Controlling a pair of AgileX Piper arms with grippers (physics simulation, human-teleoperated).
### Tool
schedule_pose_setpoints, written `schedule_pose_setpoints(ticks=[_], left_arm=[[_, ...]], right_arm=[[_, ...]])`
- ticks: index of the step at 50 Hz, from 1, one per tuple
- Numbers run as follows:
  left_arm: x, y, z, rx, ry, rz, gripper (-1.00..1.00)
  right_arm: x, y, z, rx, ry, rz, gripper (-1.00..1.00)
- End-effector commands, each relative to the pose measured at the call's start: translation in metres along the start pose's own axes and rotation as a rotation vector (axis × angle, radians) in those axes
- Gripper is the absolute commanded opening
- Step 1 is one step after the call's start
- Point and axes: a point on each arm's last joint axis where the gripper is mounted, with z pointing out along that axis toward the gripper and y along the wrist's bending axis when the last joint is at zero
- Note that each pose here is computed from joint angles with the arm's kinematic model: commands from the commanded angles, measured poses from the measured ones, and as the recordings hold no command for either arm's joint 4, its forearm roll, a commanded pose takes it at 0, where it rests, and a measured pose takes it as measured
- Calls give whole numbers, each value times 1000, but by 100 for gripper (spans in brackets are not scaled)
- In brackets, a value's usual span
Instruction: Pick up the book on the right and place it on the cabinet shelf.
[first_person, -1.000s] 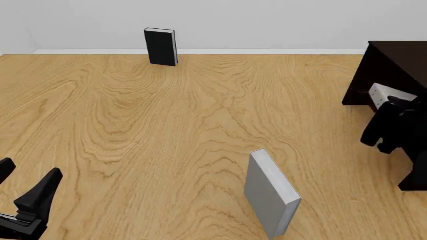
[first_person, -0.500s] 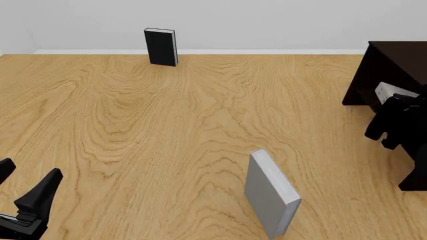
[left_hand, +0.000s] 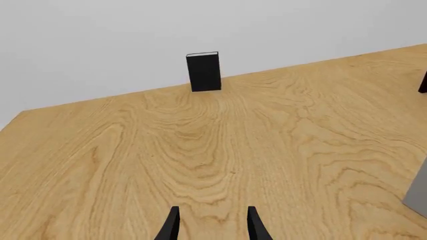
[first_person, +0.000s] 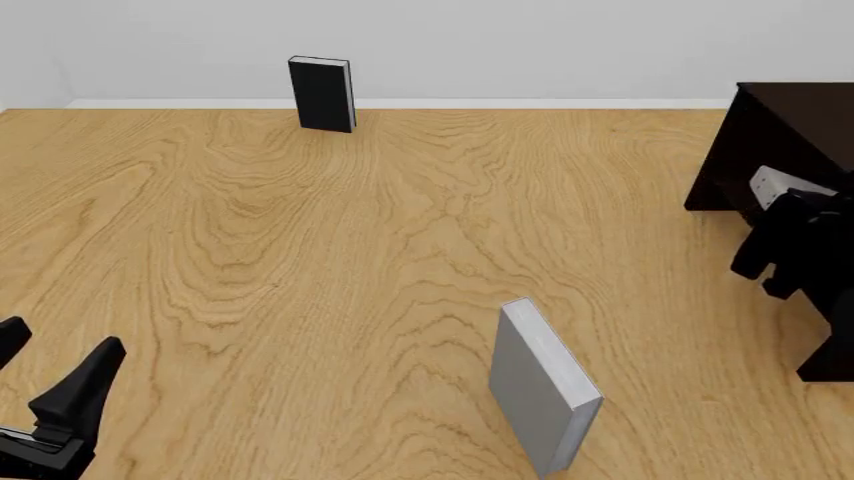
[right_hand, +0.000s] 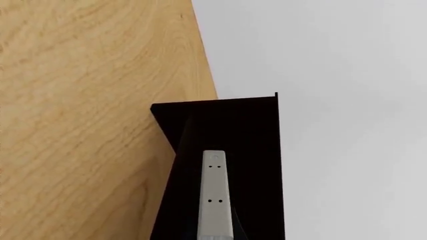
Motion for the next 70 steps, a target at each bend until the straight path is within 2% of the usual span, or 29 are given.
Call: schedule_pose_setpoints(ticks=[1, 15, 16, 35, 70], left_arm=[[0, 0, 0, 0, 0, -1, 100], [0, 0, 0, 3, 1, -1, 100], [0, 0, 0, 2, 1, -2, 100], [0, 0, 0, 2, 2, -4, 100], [0, 0, 0, 8, 3, -7, 100]], right_arm=[[2, 5, 11, -28, 16, 44, -100], [1, 9, 11, -53, 16, 60, -100], [1, 10, 11, -58, 17, 60, 100], [0, 14, 13, -77, 15, 70, 100], [-18, 24, 12, -100, -44, 65, 100]])
